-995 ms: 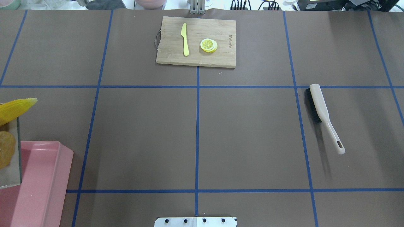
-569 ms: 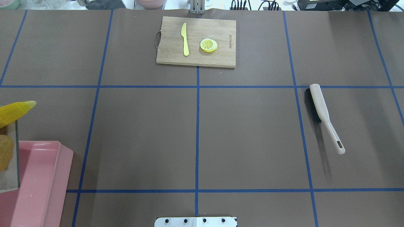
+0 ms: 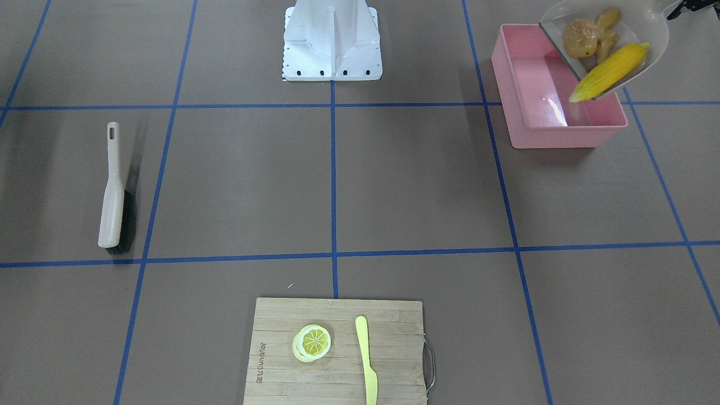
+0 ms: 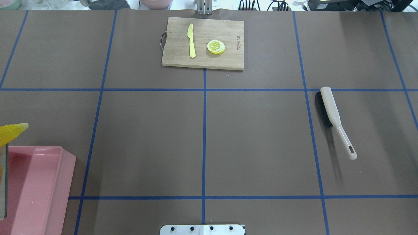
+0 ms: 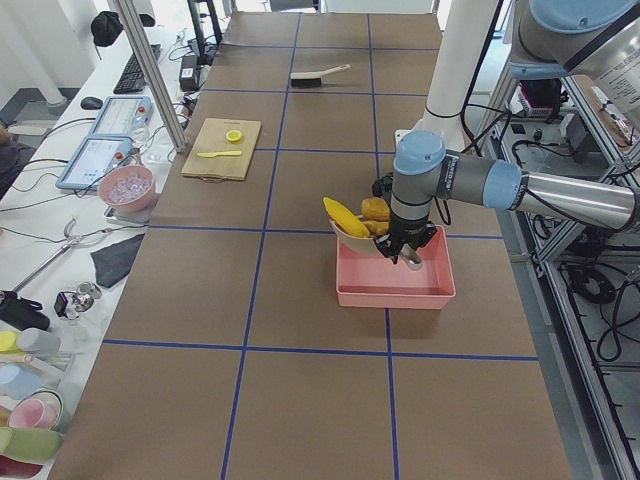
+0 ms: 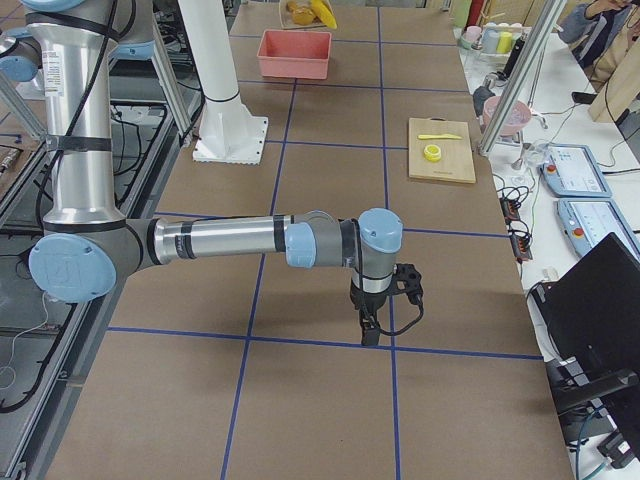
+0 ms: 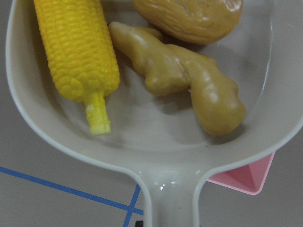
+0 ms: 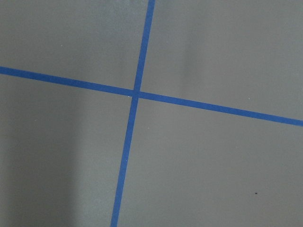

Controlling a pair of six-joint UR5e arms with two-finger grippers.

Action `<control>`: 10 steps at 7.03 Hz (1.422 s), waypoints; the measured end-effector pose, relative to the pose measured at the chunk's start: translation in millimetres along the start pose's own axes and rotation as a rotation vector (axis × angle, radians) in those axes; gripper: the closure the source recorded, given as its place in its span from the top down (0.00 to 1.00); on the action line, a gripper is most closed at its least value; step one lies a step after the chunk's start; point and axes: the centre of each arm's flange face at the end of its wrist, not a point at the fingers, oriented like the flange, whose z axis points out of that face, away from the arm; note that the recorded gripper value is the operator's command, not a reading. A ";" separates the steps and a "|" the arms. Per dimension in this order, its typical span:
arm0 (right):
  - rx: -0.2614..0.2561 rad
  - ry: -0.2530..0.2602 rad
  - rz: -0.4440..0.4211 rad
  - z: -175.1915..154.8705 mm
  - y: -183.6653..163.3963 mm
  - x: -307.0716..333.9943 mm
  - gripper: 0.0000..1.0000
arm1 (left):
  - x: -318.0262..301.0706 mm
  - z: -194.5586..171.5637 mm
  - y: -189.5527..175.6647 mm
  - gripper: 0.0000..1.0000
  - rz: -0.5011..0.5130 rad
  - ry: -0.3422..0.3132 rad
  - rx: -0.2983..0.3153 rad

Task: Sweep and dump trash into bin
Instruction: 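Tip the dustpan over the pink bin with the left gripper to dump food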

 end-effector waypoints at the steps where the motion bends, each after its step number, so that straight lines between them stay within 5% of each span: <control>1: 0.014 -0.012 -0.009 -1.1 0.7 -2.2 1.00 | 4.4 1.3 4.7 0.00 0.003 0.005 -0.003; 4: 0.011 -0.081 -0.003 4.6 16.8 -5.8 1.00 | 16.6 6.0 19.0 0.00 0.020 0.029 -0.022; 10: 0.002 -0.089 0.006 9.0 25.1 -4.2 1.00 | 28.8 18.9 49.9 0.00 0.062 0.064 -0.110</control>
